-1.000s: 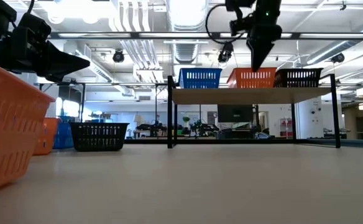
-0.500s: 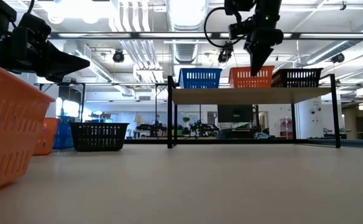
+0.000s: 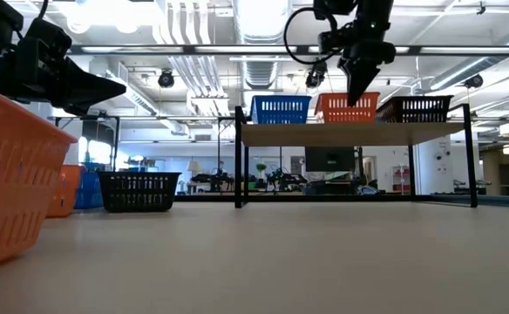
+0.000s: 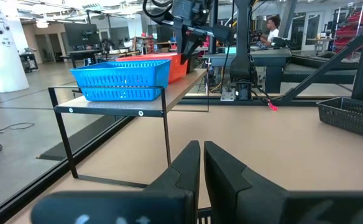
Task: Stack baskets on shelf by color
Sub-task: Adjust the bins on the shelf
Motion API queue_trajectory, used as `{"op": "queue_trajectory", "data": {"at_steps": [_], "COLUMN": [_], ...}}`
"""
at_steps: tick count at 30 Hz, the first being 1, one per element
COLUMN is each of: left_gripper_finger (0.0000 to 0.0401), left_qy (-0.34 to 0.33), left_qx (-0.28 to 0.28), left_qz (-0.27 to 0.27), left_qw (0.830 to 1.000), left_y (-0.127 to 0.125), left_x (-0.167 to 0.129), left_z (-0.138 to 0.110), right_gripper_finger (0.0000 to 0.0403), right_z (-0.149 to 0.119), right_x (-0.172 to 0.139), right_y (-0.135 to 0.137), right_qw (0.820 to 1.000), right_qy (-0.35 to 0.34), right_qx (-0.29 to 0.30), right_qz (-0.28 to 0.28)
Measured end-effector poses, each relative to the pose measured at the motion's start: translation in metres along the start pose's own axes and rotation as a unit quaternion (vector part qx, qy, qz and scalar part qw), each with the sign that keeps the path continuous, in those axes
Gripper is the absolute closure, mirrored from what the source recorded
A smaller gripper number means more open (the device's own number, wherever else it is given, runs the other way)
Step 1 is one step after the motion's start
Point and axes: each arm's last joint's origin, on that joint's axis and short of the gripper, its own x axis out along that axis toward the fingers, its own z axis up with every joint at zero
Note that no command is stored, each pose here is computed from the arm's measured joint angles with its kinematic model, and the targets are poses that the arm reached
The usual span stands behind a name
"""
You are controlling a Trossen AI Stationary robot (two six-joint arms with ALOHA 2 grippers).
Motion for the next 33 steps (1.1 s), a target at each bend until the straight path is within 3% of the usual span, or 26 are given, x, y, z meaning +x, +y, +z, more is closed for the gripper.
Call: {"op": "queue_trajectory", "data": {"at_steps": [10, 16, 21, 27, 33], "left_gripper_finger": [0.0395, 0.0395, 0.0395, 0.0395, 0.0395], "left_qy": [0.0, 0.0, 0.0, 0.0, 0.0], "left_qx": [0.0, 0.0, 0.0, 0.0, 0.0], "left_qz": [0.0, 0.0, 0.0, 0.0, 0.0], "left_qw": [1.0, 1.0, 1.0, 1.0, 1.0], "left_y": [0.0, 0.0, 0.0, 0.0, 0.0], "left_x": [0.0, 0.0, 0.0, 0.0, 0.0], "left_z": [0.0, 0.0, 0.0, 0.0, 0.0], "right_gripper_finger": [0.0296, 0.0262, 0.0255, 0.0267, 0.0294], "right_z": [-0.001, 0.02, 0.045, 0.07, 0.084], "right_x": [-0.011, -0.038, -0.027, 0.014, 0.039], "right_y": [0.003, 0.004, 0.004, 0.008, 0.01], "right_qw": [1.0, 0.991, 0.974, 0.977, 0.984], "right_qy": [-0.011, -0.136, -0.226, -0.209, -0.167], "right_qx": [-0.017, 0.006, 0.0, -0.035, -0.024], "right_qz": [-0.001, -0.016, 0.021, 0.037, 0.053]}}
